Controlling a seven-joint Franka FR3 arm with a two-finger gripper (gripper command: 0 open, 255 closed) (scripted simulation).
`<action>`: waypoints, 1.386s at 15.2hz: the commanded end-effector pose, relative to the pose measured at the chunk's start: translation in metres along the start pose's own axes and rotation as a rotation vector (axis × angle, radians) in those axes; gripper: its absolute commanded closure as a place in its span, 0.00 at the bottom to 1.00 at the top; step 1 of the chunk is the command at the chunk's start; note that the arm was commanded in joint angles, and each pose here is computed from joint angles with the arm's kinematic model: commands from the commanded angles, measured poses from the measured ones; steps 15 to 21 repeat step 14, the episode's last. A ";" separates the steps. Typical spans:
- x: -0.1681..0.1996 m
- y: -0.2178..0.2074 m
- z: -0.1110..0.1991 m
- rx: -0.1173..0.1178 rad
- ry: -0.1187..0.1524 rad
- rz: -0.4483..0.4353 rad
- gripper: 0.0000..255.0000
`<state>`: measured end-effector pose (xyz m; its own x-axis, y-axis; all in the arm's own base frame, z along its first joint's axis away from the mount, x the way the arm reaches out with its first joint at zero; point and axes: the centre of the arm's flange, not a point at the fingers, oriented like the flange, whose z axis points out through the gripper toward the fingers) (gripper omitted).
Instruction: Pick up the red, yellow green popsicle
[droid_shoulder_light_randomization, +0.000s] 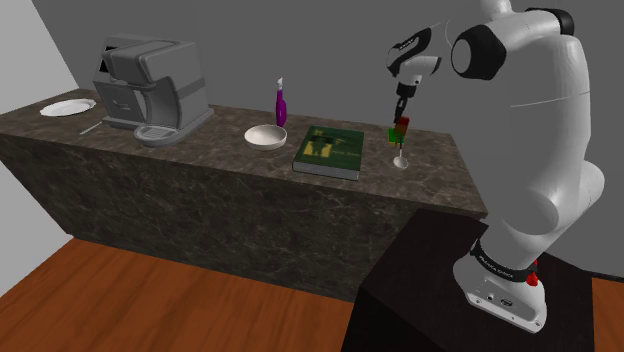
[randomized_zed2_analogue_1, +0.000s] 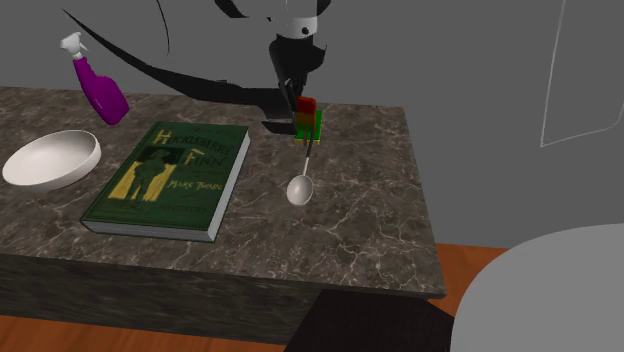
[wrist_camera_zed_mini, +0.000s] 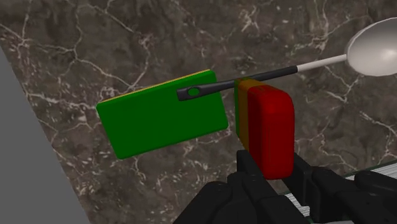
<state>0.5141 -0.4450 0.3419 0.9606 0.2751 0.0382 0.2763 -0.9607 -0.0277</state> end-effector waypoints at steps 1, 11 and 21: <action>0.000 0.000 -0.010 0.000 0.000 0.000 1.00; 0.002 -0.002 -0.063 0.000 0.000 0.000 1.00; 0.003 -0.002 -0.069 0.000 0.000 0.000 1.00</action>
